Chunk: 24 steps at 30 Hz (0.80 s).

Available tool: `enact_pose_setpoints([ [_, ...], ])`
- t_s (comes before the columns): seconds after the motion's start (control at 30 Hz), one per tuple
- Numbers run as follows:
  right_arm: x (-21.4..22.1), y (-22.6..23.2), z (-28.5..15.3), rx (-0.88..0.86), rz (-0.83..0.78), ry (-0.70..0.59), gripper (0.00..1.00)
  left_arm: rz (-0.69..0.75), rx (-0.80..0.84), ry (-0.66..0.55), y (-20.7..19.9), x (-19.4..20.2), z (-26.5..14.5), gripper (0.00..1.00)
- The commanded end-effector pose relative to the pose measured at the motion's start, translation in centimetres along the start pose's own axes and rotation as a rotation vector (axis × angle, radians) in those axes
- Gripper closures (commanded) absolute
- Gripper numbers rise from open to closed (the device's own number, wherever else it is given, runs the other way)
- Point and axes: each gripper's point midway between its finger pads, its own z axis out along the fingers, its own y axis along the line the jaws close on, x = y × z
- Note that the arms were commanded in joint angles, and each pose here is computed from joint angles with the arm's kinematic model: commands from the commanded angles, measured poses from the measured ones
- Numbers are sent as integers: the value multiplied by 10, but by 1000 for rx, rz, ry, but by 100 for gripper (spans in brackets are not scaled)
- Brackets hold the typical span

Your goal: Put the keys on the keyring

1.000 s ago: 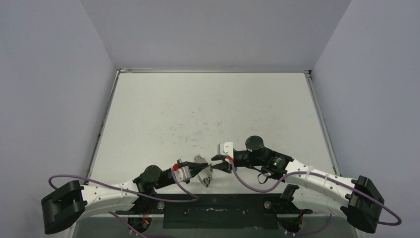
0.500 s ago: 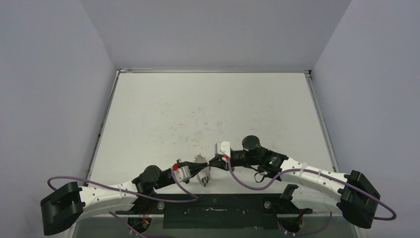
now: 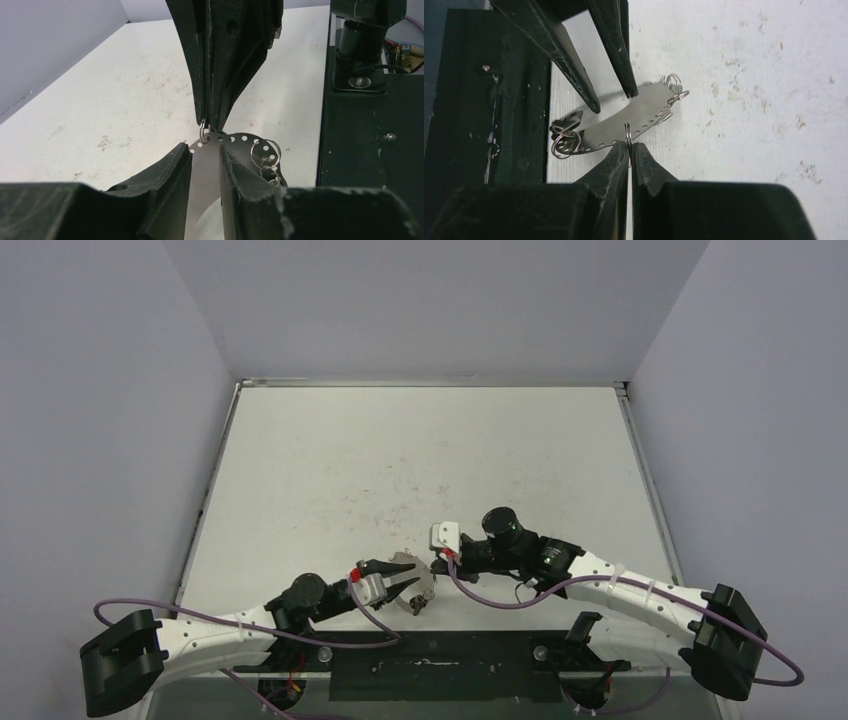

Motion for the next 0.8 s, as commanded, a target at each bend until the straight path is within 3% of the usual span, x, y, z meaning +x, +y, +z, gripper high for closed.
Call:
enact_pose_setpoints([
  [0.0, 29, -3, -11, 29, 51, 218, 100, -7, -20, 55, 1, 16, -4, 73],
  [0.2, 61, -1, -11, 46, 64, 480, 100, 5, -15, 74, 3, 14, 6, 70],
  [0.3, 63, -2, -6, 48, 58, 543, 100, 5, 5, 78, -1, 19, 10, 70],
  [0.77, 35, 1, 12, 16, 44, 438, 100, 62, 61, 46, -10, 33, 33, 70],
])
